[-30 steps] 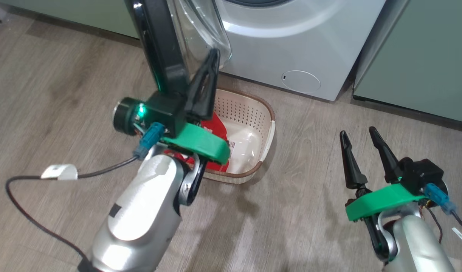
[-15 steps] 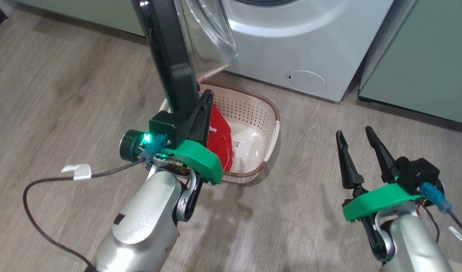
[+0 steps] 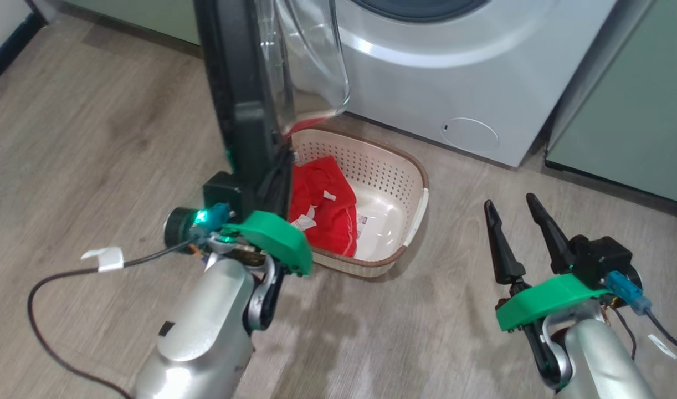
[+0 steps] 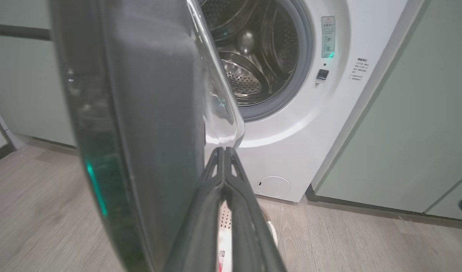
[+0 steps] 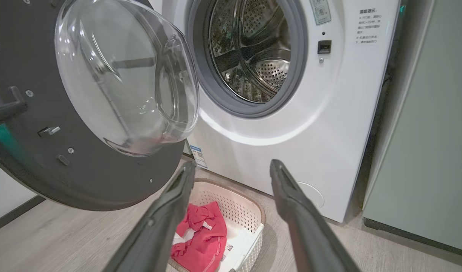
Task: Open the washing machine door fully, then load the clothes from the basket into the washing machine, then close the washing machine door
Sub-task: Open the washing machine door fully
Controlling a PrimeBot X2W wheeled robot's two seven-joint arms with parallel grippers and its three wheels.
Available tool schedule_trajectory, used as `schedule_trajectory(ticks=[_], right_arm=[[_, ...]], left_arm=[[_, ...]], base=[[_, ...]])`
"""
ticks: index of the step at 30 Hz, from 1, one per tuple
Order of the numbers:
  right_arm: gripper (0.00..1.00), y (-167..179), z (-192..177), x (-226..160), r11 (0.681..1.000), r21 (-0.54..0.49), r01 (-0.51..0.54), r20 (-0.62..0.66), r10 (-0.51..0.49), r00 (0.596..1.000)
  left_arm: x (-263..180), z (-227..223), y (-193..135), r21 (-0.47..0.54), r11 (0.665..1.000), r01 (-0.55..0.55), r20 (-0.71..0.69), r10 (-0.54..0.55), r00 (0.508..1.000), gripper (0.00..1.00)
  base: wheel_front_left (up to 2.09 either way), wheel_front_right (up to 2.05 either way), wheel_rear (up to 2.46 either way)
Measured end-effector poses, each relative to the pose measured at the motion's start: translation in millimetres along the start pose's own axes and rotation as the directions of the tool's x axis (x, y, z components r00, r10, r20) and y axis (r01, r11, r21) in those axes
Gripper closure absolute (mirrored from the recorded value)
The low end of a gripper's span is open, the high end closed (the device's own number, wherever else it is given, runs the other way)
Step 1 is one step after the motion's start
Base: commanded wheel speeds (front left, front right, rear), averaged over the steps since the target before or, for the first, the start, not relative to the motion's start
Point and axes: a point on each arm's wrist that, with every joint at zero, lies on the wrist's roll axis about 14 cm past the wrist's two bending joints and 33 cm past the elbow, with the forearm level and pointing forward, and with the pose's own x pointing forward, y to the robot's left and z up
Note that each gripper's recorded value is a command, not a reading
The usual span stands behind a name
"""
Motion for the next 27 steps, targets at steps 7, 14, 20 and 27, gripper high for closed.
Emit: schedule_trajectory(ticks=[7,14,20,27], right_arm=[[0.0,12,0,3,0.999,-0.002,-0.034,-0.001,0.034,0.999],[0.0,7,-13,6,1.0,0.009,-0.027,-0.031,0.028,0.999],[0.0,-1,-29,9,0.999,0.029,-0.012,-0.063,0.013,0.998],[0.0,-17,-33,24,1.0,0.006,-0.011,-0.06,0.012,0.998]], left_arm=[[-9,0,40,0.009,0.993,-0.12,-0.001,0.12,0.993,1.0],[-7,-3,84,0.026,0.971,-0.239,-0.002,0.239,0.971,1.0],[1,2,122,0.047,0.944,-0.326,0.019,0.325,0.945,1.0],[5,10,171,0.046,0.895,-0.443,0.048,0.441,0.896,1.0]], base=[[0.0,0.0,0.0],[0.0,0.0,0.0],[0.0,0.0,0.0],[0.0,0.0,0.0]])
